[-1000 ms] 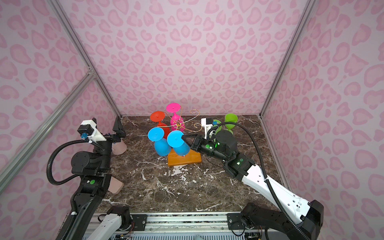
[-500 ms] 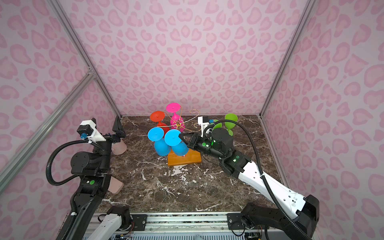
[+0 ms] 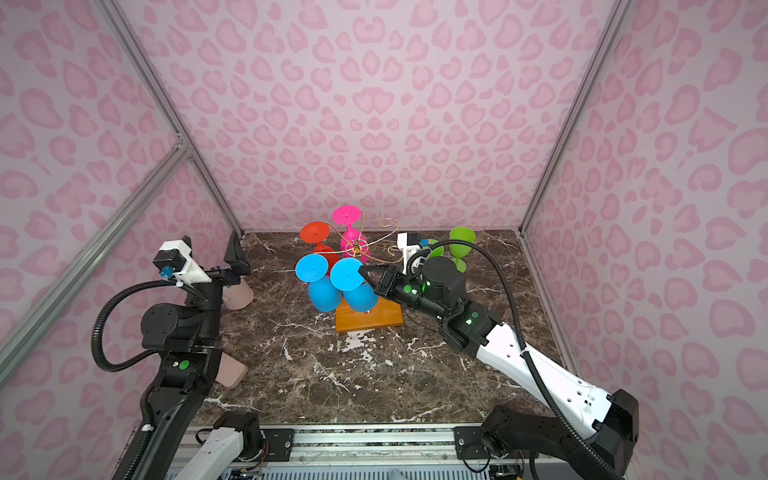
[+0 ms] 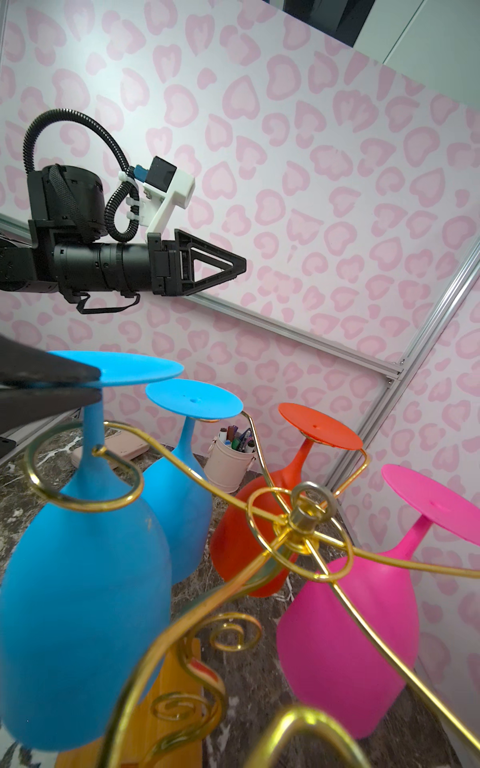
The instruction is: Take the wine glass off the wine glass rack
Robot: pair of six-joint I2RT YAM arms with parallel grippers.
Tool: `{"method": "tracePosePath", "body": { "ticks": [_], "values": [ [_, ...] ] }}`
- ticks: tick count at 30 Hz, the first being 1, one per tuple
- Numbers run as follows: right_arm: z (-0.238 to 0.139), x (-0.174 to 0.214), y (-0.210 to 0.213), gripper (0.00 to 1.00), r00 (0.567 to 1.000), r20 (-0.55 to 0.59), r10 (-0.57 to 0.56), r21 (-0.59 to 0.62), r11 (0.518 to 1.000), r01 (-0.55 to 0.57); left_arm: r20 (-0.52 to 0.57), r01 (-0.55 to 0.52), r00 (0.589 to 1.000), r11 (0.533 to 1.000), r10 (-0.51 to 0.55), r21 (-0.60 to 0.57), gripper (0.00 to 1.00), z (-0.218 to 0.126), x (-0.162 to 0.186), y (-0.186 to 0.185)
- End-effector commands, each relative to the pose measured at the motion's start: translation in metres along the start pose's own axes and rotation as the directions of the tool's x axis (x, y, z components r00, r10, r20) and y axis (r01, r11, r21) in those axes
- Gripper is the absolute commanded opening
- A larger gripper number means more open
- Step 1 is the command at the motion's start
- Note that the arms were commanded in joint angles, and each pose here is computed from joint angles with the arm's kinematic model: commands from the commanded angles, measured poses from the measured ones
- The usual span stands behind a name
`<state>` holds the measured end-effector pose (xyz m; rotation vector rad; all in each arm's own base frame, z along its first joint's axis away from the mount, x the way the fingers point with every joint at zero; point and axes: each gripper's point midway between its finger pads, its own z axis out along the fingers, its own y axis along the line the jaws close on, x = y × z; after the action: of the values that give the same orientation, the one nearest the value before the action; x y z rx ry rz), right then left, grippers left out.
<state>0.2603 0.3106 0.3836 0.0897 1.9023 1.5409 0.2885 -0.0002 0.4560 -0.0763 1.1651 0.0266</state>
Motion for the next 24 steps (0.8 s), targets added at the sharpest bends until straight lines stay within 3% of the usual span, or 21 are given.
{"method": "tracePosePath", "body": {
  "ticks": [1,13,24],
  "values": [
    [-0.003,-0.012,0.004,0.00,0.998,0.068,-0.014,-0.017,1.000,0.015,0.020,-0.003,1.000,1.000,0.003,-0.005,0.97,-0.001,-0.005,0.001],
    [-0.008,-0.018,-0.004,0.00,0.992,0.124,0.004,0.001,1.000,-0.004,0.021,-0.001,1.000,1.000,0.001,-0.003,0.97,-0.001,-0.005,0.001],
    [-0.004,-0.010,0.005,0.00,0.997,0.080,0.008,-0.022,1.000,-0.006,0.022,-0.005,1.000,1.000,0.005,-0.011,0.97,-0.001,-0.005,0.003]
  ]
}}
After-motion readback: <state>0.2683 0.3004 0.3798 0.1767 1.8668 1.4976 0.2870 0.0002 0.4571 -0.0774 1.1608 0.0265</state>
